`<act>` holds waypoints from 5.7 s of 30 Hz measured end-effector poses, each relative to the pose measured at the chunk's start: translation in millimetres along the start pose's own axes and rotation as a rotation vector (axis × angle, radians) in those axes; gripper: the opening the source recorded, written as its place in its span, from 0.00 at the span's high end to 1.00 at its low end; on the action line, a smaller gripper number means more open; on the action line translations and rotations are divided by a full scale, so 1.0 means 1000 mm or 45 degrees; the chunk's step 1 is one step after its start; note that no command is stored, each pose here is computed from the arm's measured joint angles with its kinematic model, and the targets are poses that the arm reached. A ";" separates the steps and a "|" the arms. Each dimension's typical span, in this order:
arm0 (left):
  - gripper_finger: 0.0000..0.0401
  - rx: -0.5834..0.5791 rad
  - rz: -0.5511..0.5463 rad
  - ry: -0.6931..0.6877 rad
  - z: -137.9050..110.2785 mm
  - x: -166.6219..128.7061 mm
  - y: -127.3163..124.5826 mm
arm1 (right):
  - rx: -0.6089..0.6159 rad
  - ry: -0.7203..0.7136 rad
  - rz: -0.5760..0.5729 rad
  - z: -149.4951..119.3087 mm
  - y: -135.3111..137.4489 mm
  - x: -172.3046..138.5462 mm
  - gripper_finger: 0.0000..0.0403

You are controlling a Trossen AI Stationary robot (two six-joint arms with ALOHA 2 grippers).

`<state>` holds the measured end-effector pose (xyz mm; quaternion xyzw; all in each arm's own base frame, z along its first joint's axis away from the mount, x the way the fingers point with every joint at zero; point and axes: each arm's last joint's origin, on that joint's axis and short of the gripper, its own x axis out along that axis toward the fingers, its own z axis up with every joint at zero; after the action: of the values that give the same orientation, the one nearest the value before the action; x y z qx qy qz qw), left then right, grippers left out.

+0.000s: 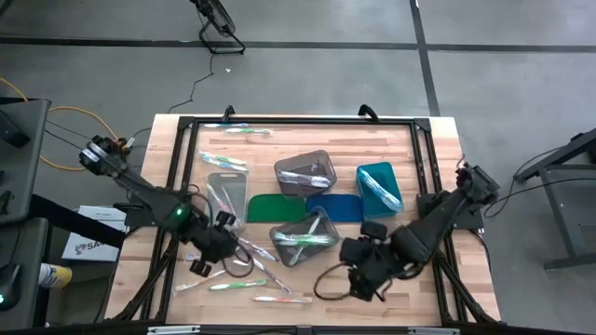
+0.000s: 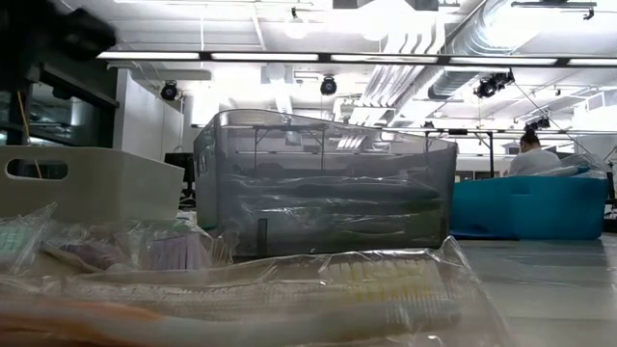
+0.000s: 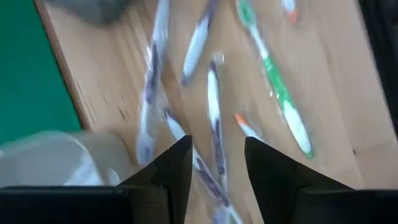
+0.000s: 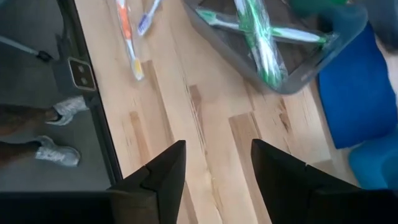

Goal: Pick & Place Toothbrushes
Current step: Put the purple toothbrush into the top black bin

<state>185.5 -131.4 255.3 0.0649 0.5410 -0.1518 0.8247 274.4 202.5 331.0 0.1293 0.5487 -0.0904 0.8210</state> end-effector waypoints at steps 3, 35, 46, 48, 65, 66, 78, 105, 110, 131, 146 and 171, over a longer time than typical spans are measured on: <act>0.65 -0.079 0.012 0.054 -0.011 0.010 -0.010 | -0.020 -0.003 -0.031 -0.012 0.005 -0.003 0.57; 0.64 -0.488 0.161 0.577 -0.060 0.039 -0.062 | -0.038 -0.017 -0.076 -0.045 0.020 -0.013 0.57; 0.47 -0.458 0.183 0.621 -0.063 0.040 -0.061 | -0.031 -0.086 -0.066 -0.043 0.022 -0.013 0.57; 0.45 -0.458 0.179 0.619 -0.064 0.043 -0.060 | -0.033 -0.095 -0.065 -0.042 0.023 -0.013 0.57; 0.63 -0.535 0.176 0.610 -0.078 0.061 -0.055 | -0.034 -0.100 -0.065 -0.042 0.023 -0.013 0.57; 0.66 -0.539 0.176 0.609 -0.078 0.061 -0.055 | -0.034 -0.100 -0.065 -0.042 0.023 -0.013 0.57; 0.98 -0.551 0.127 0.637 -0.078 0.061 -0.057 | -0.039 -0.100 -0.065 -0.042 0.023 -0.013 0.57; 1.00 -0.472 0.200 0.483 -0.023 -0.013 -0.072 | -0.062 -0.087 -0.057 -0.044 0.024 -0.014 0.57; 1.00 -0.490 0.234 0.323 -0.004 -0.036 -0.071 | -0.071 -0.100 -0.064 -0.043 0.023 -0.014 0.57; 1.00 -0.356 0.426 0.068 0.072 -0.063 0.113 | 0.048 -0.226 -0.230 -0.019 0.004 -0.007 0.57; 1.00 0.046 0.444 0.045 0.056 -0.043 0.263 | 0.304 -0.131 -0.475 0.014 -0.047 -0.002 0.57; 1.00 -0.057 0.387 0.046 0.060 0.004 0.297 | 0.506 -0.112 -0.565 0.047 -0.086 0.006 0.57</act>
<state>334.2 132.0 258.8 0.1304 0.5430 -0.0119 0.8295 293.4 105.7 332.6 0.1603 0.4992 -0.3787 0.7627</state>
